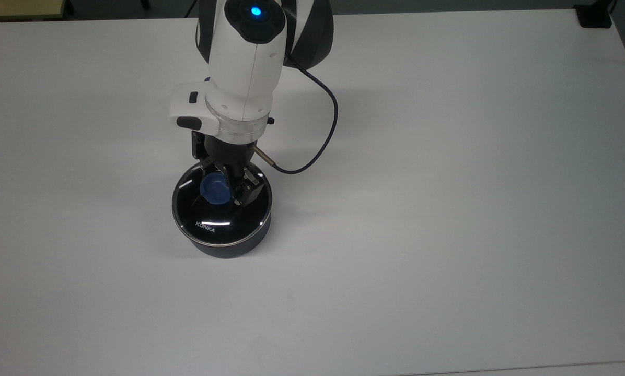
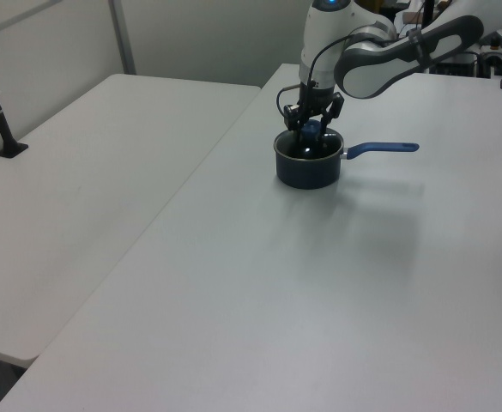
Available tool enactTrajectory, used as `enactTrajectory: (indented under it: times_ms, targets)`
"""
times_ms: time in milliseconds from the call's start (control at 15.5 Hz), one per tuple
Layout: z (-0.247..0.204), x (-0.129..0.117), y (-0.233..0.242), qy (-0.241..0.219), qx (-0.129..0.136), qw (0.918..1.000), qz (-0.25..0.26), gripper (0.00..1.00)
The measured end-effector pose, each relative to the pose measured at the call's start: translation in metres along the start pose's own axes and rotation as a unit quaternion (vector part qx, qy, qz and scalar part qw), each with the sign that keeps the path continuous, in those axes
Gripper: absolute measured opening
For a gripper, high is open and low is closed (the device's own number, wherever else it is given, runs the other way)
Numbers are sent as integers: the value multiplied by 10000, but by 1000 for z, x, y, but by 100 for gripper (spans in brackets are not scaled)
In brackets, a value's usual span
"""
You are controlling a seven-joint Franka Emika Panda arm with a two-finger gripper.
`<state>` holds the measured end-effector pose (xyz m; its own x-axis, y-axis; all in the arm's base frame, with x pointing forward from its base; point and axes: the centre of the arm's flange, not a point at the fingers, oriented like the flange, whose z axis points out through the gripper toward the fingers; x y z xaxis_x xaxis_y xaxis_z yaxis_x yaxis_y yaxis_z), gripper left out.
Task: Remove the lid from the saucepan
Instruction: 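Close the gripper around the blue lid knob, then lift the glass lid up off the saucepan rim and move it aside, then lower the held lid onto the table beside the saucepan handle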
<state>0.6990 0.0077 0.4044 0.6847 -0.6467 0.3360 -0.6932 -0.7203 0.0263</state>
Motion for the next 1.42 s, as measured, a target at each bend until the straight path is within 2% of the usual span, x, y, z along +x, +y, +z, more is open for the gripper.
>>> enactTrajectory:
  times_ms: [452,710,1032,1162,1355,1420]
  targets:
    - [-17,5,3,37,59,9991,-427,64]
    - [-56,-2,25,-385,-86,9907,-1301,65]
    - [-89,-49,48,-833,-207,9701,-2270,65]
    - [-92,-84,47,-986,-244,9568,-2726,65]
    - [-95,-140,42,-1289,-227,9323,-3372,65]
    - [-94,-152,44,-1346,-253,9272,-3485,65]
